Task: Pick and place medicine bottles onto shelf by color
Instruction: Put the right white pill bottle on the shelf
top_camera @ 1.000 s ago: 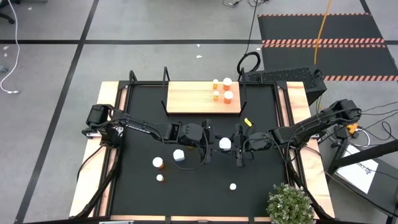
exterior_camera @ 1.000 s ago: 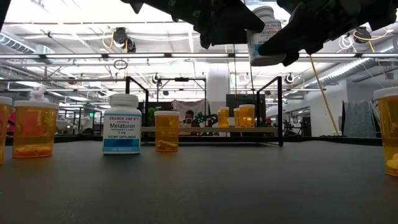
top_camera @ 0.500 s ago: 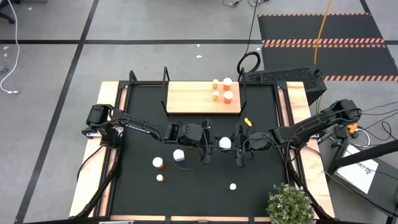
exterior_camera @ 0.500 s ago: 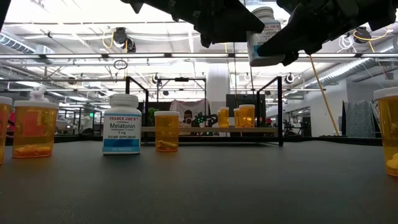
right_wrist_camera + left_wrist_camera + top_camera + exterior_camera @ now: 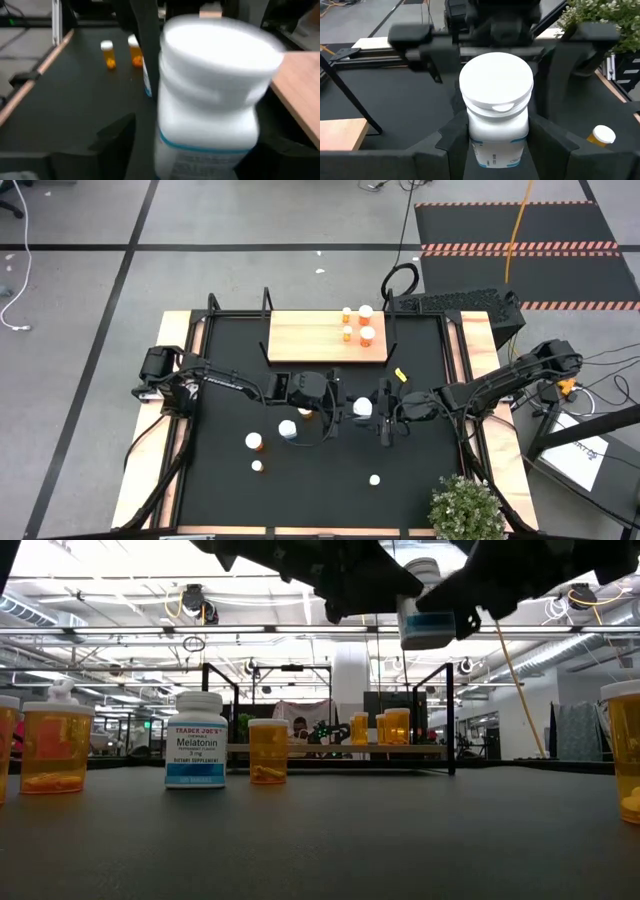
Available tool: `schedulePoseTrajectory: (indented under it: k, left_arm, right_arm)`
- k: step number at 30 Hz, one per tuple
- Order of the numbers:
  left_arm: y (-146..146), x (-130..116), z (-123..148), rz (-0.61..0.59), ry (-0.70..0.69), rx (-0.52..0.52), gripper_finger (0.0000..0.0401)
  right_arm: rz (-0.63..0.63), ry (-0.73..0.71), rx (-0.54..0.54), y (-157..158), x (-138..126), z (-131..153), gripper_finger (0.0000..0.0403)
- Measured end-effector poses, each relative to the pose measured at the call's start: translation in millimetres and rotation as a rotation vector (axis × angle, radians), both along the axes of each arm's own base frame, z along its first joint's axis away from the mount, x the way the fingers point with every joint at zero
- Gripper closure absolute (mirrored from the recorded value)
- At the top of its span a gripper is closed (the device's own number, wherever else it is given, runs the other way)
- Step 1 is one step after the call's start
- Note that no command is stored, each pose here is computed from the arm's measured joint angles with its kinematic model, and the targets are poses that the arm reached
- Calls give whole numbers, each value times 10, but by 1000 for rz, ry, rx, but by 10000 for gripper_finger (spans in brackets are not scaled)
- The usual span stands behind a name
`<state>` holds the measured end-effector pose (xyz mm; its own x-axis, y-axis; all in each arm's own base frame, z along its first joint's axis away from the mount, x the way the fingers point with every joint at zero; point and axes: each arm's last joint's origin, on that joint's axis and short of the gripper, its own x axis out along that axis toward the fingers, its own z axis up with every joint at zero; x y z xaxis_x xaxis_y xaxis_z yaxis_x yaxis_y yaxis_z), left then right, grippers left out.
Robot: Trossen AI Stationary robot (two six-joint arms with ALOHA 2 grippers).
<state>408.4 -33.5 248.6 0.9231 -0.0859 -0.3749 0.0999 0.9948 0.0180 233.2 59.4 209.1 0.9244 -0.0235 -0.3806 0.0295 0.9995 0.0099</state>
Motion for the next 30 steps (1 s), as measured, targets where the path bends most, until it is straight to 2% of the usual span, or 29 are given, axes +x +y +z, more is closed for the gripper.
schedulePoseTrajectory:
  k: [3, 6, 10, 14, 17, 21, 25, 30]
  left_arm:
    - [23, -32, 55, 1, -1, 10, 225]
    - [59, -141, 220, -4, -3, 39, 231]
    - [147, -308, 459, 3, -20, 90, 231]
    - [323, -474, 684, 14, -51, 197, 223]
    - [554, -560, 809, 62, -80, 256, 221]
    - [963, -666, 884, 125, -91, 268, 221]
    - [1411, -765, 832, 150, -69, 248, 220]
    - [1938, -866, 673, 152, -39, 233, 220]
  right_arm:
    - [-13, -3, 15, -21, -66, 63, 90]
    - [-79, -7, 42, -63, -164, 139, 74]
    - [-148, 24, 95, -115, -302, 184, 70]
    - [-153, 45, 127, -140, -403, 163, 70]
    - [-141, 70, 89, -162, -478, 65, 70]
    - [-109, 84, -4, -197, -552, -23, 70]
    - [-103, 67, -71, -255, -582, -15, 70]
    - [-100, -22, -144, -331, -598, 112, 70]
